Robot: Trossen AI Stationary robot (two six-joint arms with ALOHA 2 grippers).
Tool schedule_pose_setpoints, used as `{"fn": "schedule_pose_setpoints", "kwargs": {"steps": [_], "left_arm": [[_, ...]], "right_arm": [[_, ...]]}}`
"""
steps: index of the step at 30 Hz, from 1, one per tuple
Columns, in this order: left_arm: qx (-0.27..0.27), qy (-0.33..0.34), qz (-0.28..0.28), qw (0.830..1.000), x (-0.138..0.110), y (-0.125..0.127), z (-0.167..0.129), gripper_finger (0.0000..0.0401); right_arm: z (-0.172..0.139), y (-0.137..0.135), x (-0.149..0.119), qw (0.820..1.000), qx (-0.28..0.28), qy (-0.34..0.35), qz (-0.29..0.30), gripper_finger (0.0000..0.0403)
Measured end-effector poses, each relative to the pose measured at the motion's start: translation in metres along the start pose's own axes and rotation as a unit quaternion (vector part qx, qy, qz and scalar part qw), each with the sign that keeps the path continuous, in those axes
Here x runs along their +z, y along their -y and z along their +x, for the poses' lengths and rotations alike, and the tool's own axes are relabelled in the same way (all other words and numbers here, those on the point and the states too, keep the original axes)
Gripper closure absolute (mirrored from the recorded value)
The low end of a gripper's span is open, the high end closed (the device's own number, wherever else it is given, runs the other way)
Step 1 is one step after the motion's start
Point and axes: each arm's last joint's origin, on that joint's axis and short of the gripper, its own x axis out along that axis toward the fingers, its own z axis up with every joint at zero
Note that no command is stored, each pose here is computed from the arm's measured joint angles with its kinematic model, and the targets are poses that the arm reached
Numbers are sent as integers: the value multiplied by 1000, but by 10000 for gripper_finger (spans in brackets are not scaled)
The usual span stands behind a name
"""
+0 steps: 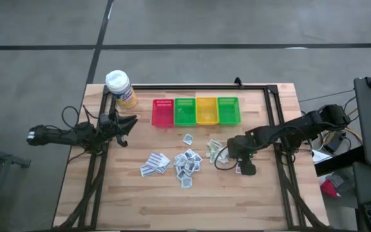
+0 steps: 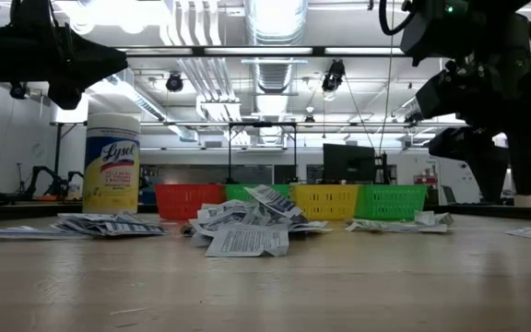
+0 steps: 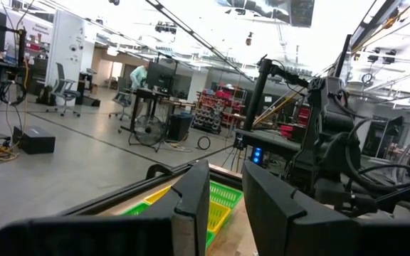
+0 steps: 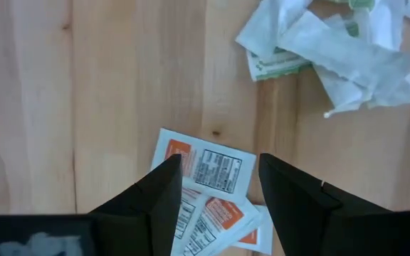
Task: Pick & Place First Aid Supplies
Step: Put the ointment pack into the red bin
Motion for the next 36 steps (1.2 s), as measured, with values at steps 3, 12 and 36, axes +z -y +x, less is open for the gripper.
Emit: {"fn": "schedule_pose_setpoints", "kwargs": {"steps": [3,12,36], "left_arm": [[0,0,0,1000,0,0,0,318],[0,0,0,1000,0,0,0,318],[3,-30,17,999,-6,-1,0,318]], "right_arm": [[1,-1,-1,1000,-15,1,1,218],[4,-6,-5,999,-32,-2,-5,218],[38,1,-9,997,-59,-46,28,230]]}}
